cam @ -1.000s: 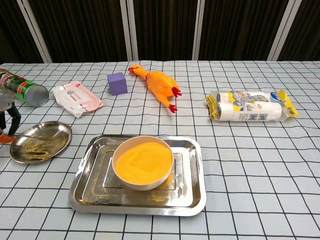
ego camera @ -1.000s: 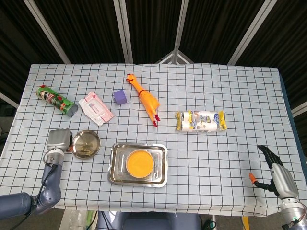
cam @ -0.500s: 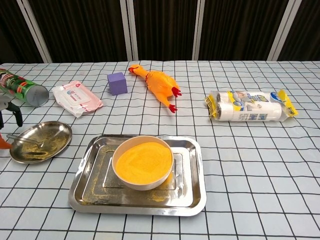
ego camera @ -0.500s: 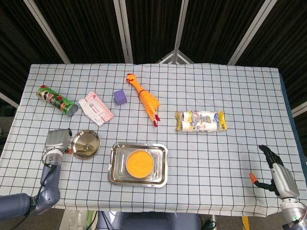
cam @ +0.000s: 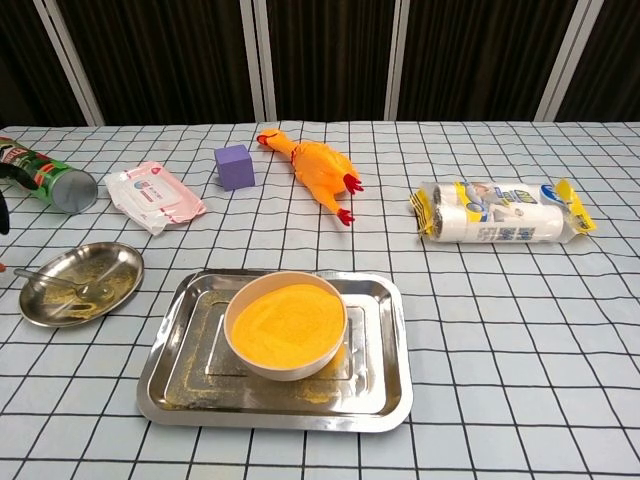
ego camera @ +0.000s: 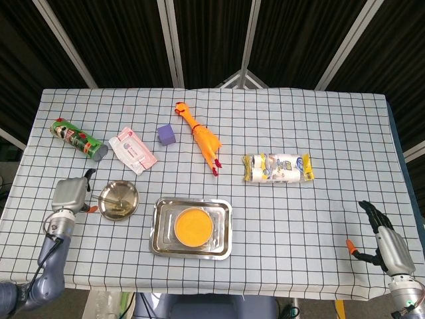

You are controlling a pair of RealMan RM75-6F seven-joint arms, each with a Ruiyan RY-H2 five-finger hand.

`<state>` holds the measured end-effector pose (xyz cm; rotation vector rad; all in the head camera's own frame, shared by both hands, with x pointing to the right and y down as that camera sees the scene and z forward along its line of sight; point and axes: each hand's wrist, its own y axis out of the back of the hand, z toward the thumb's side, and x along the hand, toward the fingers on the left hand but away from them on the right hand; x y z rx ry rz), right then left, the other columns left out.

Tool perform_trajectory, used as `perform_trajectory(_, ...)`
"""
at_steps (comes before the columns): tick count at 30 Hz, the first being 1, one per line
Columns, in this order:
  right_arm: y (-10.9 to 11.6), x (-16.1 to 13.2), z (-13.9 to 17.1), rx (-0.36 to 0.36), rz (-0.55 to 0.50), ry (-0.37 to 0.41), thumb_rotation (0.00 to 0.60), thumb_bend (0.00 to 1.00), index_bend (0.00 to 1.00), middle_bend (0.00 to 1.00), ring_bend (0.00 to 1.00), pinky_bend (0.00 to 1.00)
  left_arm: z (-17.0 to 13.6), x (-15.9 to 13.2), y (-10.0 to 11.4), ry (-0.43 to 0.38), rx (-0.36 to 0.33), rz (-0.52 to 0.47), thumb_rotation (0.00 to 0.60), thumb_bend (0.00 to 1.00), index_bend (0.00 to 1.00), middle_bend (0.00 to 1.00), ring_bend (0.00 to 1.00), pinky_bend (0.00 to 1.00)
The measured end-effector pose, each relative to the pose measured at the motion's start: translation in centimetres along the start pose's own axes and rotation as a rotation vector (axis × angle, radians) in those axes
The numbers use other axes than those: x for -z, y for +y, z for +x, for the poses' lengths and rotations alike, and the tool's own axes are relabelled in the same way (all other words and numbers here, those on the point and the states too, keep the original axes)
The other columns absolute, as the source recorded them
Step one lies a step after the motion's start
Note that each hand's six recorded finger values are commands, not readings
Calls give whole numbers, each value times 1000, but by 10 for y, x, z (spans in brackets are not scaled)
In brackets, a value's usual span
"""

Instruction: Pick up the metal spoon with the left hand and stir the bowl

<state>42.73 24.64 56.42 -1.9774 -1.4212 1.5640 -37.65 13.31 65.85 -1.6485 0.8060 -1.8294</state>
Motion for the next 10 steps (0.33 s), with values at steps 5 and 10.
perform_trajectory(5,3,0,-1,17,18,8,600,404,0,0,0,0,-31,14,12,-74,-101,-45,600,183,15,10,32,52)
perform_trajectory(10,1,-1,0,21,42,15,600,405,0,0,0,0,-68,33,18,-140,-184,-77,600,32,0,0,0,0)
